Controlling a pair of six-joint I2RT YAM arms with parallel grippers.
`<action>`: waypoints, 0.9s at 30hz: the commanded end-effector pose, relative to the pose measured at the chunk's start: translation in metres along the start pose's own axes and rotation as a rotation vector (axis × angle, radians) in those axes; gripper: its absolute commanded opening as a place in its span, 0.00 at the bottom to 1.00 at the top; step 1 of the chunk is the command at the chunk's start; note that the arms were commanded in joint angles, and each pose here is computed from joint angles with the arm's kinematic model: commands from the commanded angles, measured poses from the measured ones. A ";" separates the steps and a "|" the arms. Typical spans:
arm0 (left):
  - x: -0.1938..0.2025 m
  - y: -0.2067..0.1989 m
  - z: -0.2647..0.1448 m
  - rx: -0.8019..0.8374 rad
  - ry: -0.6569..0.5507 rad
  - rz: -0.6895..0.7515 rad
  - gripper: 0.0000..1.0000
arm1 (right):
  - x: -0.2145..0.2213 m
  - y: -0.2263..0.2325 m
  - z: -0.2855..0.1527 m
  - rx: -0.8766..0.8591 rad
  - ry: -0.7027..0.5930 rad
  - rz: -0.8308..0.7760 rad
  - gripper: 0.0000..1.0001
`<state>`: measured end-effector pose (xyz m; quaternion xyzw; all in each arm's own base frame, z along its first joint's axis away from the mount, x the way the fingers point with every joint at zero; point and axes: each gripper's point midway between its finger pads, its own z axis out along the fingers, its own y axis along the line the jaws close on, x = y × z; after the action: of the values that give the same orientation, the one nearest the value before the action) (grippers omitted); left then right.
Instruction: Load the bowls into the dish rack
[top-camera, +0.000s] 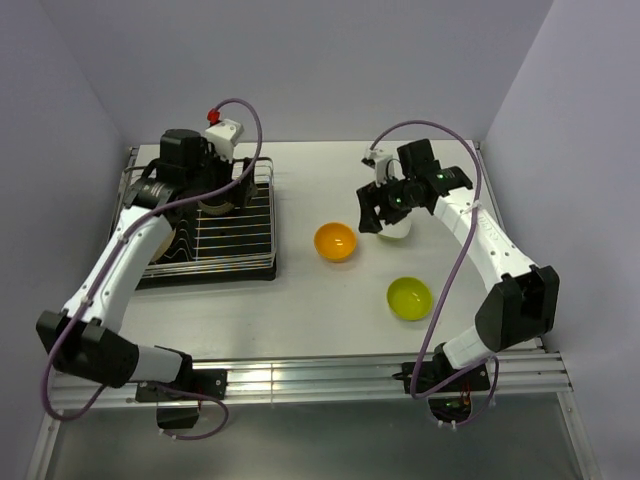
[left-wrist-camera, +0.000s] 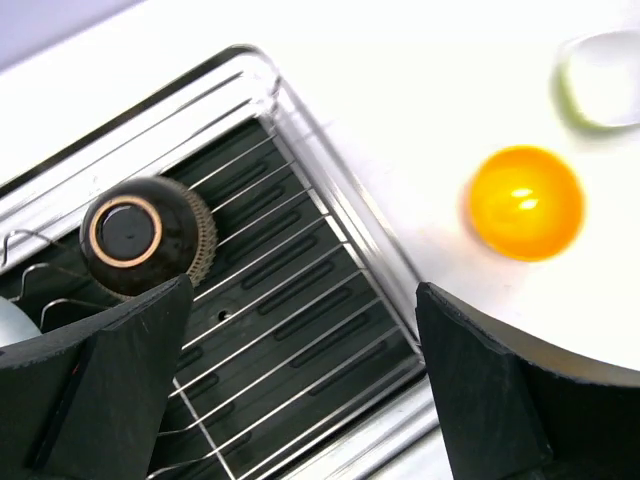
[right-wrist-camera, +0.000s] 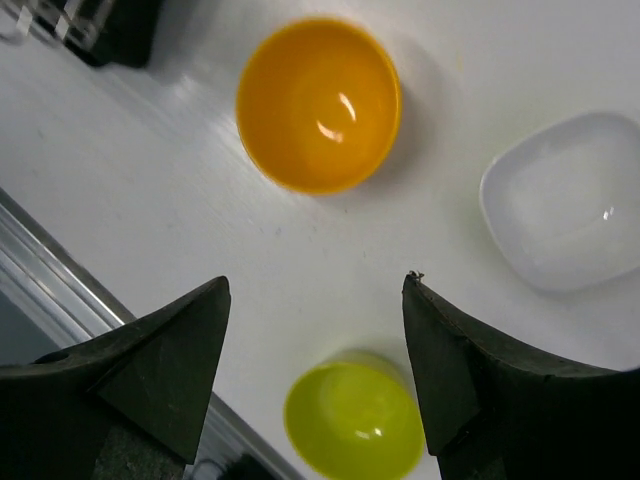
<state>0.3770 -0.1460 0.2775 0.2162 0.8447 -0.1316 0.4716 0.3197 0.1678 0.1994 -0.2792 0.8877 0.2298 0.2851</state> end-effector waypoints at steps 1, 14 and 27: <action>-0.012 -0.028 -0.014 0.138 -0.093 0.024 1.00 | 0.050 -0.008 -0.020 0.049 0.158 -0.063 0.77; 0.006 -0.074 -0.028 0.389 -0.116 0.002 0.99 | 0.194 -0.055 -0.034 0.141 0.505 -0.139 0.82; 0.015 -0.083 -0.026 0.442 -0.120 0.003 0.99 | 0.213 -0.080 0.003 0.129 0.559 -0.116 0.68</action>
<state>0.3151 -0.1996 0.2596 0.2930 0.7914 -0.3162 0.4333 0.2146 0.0342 0.0471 -0.3601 0.9288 0.0764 0.0433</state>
